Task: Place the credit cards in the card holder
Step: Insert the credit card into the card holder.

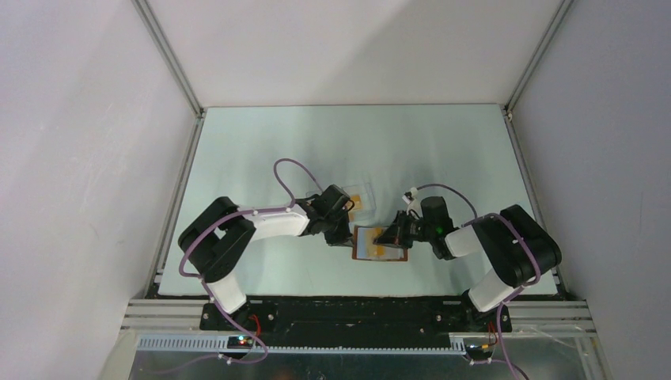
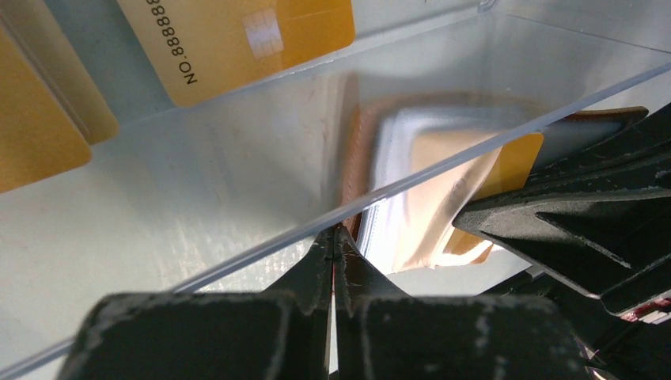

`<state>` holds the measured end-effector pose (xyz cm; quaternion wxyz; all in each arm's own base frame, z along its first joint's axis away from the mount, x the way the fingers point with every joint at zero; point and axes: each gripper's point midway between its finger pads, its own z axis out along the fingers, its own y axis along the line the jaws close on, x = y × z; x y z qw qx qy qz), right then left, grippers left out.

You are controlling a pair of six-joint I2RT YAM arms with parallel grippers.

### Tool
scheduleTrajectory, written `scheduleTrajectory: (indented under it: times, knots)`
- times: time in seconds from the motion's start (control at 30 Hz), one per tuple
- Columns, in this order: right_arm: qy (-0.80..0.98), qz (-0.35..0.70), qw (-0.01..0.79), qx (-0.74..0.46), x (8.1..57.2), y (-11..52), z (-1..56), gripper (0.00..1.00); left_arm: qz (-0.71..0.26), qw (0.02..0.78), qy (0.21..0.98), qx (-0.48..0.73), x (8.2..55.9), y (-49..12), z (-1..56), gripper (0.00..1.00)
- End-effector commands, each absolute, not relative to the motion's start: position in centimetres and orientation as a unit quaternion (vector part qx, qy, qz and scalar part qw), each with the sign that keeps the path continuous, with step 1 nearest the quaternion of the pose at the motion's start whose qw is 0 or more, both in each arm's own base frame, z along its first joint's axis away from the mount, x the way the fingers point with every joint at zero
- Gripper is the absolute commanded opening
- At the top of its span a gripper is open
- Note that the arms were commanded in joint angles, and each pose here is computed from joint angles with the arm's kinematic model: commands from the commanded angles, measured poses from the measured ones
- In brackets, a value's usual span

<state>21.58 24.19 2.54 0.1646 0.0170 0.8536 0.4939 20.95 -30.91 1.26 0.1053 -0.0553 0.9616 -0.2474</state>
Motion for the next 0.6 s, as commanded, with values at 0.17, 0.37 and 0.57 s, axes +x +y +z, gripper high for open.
scheduleTrajectory:
  times: [0.17, 0.37, 0.57]
  knots:
    - [0.869, 0.468, 0.154, 0.041, 20.5, 25.0, 2.0, 0.09, -0.206, 0.085, 0.973, -0.064, 20.1, -29.4, -0.9, 0.00]
    - [0.900, 0.406, 0.156, 0.035, 20.2, 23.2, 1.9, 0.51, -0.206, 0.086, 0.973, -0.067, 20.1, -29.2, -0.9, 0.00]
    - [0.917, 0.356, 0.179, 0.027, 20.9, 21.9, 3.1, 0.75, -0.207, 0.086, 0.972, -0.067, 20.2, -29.3, -0.8, 0.00]
